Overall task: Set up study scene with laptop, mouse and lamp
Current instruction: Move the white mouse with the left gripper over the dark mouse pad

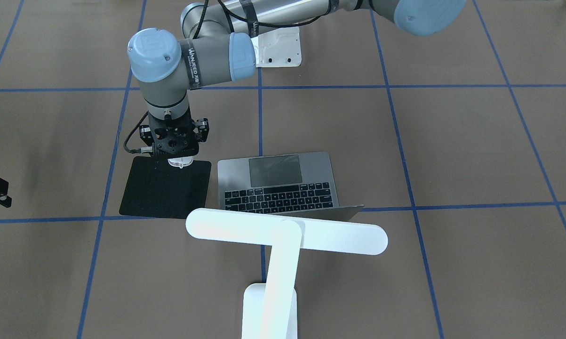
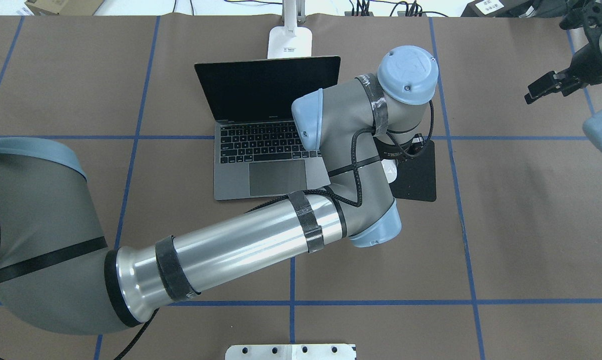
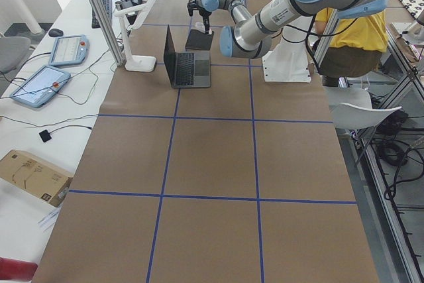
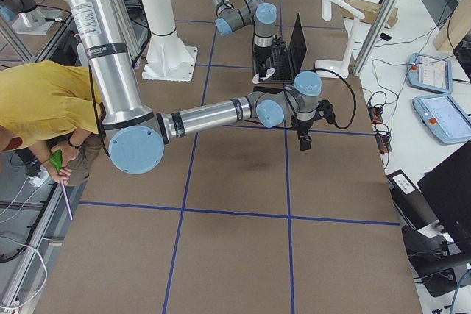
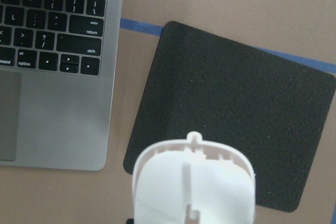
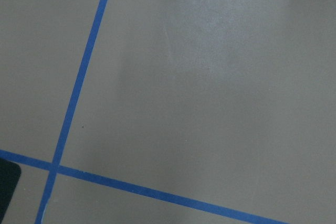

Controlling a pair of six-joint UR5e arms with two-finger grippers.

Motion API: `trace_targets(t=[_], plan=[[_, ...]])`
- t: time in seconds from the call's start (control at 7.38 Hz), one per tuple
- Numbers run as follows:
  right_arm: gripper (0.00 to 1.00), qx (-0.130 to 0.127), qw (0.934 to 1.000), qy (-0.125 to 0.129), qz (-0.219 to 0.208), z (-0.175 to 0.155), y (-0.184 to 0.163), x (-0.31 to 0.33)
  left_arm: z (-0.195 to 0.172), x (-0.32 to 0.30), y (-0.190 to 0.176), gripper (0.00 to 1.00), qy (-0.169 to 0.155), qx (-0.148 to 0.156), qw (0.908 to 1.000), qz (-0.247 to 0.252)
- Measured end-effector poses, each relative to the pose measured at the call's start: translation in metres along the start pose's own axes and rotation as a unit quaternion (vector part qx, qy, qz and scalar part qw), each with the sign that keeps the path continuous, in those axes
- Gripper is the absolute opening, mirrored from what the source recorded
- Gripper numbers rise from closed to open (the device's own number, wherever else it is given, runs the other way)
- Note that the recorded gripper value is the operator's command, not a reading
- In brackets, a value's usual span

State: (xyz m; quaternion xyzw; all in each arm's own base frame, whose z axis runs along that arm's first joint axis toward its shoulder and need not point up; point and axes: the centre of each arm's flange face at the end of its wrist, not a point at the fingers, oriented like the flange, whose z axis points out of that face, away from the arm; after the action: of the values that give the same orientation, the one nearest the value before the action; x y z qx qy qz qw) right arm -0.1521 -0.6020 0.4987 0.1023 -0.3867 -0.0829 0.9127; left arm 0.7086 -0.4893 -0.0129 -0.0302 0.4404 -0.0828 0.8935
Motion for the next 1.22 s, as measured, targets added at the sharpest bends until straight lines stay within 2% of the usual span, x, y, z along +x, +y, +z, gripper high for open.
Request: trace_targets(t=[0.54, 0.68, 1.22], plan=[[1.00, -0.010, 1.0000, 0.001, 0.000, 0.011, 0.002, 0.000, 0.042, 0.001, 0.005, 0.59, -0.014, 0.041, 0.9990, 0.014], [1.00, -0.011, 0.9999, 0.001, 0.000, 0.012, 0.002, 0.000, 0.046, 0.002, 0.008, 0.63, -0.016, 0.049, 0.9985, 0.017], [1.00, -0.012, 0.9999, 0.001, 0.001, 0.013, 0.002, 0.000, 0.054, 0.008, 0.022, 0.66, -0.019, 0.054, 0.9981, 0.024]])
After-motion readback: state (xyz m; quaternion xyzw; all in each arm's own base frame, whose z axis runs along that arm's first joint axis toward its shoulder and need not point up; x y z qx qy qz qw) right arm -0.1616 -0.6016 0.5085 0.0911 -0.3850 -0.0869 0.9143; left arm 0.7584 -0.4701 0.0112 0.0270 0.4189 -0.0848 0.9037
